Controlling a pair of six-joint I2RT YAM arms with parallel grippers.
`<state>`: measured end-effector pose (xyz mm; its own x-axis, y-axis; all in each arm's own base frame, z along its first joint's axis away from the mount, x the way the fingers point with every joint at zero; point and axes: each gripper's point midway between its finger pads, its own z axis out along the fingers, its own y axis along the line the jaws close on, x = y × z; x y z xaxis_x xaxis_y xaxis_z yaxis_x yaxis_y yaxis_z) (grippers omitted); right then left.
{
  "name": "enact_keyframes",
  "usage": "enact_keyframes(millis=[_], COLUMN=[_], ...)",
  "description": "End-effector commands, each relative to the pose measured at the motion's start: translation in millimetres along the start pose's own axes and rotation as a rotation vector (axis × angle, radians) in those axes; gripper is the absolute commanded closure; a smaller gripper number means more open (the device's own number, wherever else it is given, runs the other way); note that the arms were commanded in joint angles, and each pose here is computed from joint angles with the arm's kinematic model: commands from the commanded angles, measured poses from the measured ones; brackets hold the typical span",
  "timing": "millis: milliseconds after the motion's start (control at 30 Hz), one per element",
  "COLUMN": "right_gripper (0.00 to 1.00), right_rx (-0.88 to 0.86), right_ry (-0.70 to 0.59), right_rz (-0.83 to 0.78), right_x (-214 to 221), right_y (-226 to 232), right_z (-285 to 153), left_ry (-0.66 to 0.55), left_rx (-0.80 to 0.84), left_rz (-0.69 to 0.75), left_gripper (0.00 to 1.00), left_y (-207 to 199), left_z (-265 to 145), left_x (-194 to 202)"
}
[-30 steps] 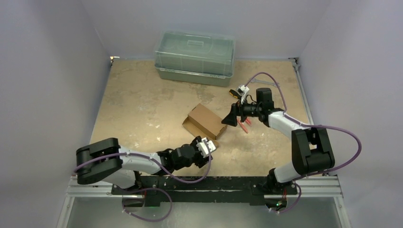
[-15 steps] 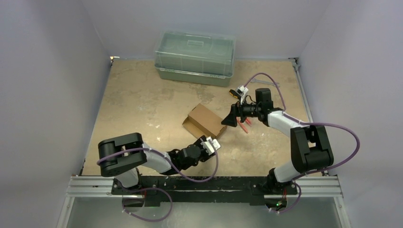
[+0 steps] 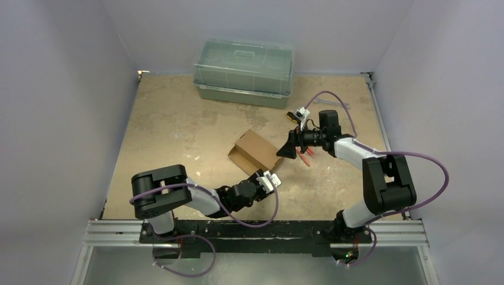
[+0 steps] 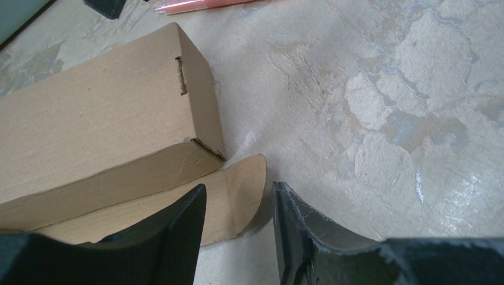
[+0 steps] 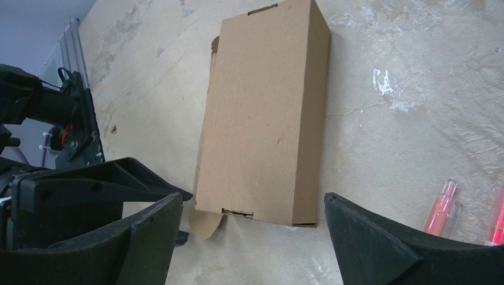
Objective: Fold the paper box
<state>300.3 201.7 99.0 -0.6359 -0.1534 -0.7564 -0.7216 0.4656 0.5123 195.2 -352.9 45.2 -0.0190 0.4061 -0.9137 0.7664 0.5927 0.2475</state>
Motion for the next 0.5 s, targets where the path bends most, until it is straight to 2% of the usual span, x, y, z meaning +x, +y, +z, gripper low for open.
enact_keyframes(millis=[0,233,467], right_gripper=[0.09,0.09,0.09], right_rx=[-0.021,-0.024,-0.025], right_ry=[-0.027,-0.026,-0.024], right_rz=[-0.049,-0.046,-0.044], right_x=[-18.1,-17.7,-16.8], right_y=[3.4,3.7,3.2], right_z=[-0.8,-0.7,-0.3], left_ry=[-0.033,0.007,0.014], left_rx=[-0.003,-0.018,-0.051], left_rz=[0.028,0.072,0.090], left_gripper=[0.57,0.58,0.66], left_y=[-4.1,-4.3,-0.4], left_z=[7.0,6.3,8.1], left_x=[-12.7,-0.7,1.9])
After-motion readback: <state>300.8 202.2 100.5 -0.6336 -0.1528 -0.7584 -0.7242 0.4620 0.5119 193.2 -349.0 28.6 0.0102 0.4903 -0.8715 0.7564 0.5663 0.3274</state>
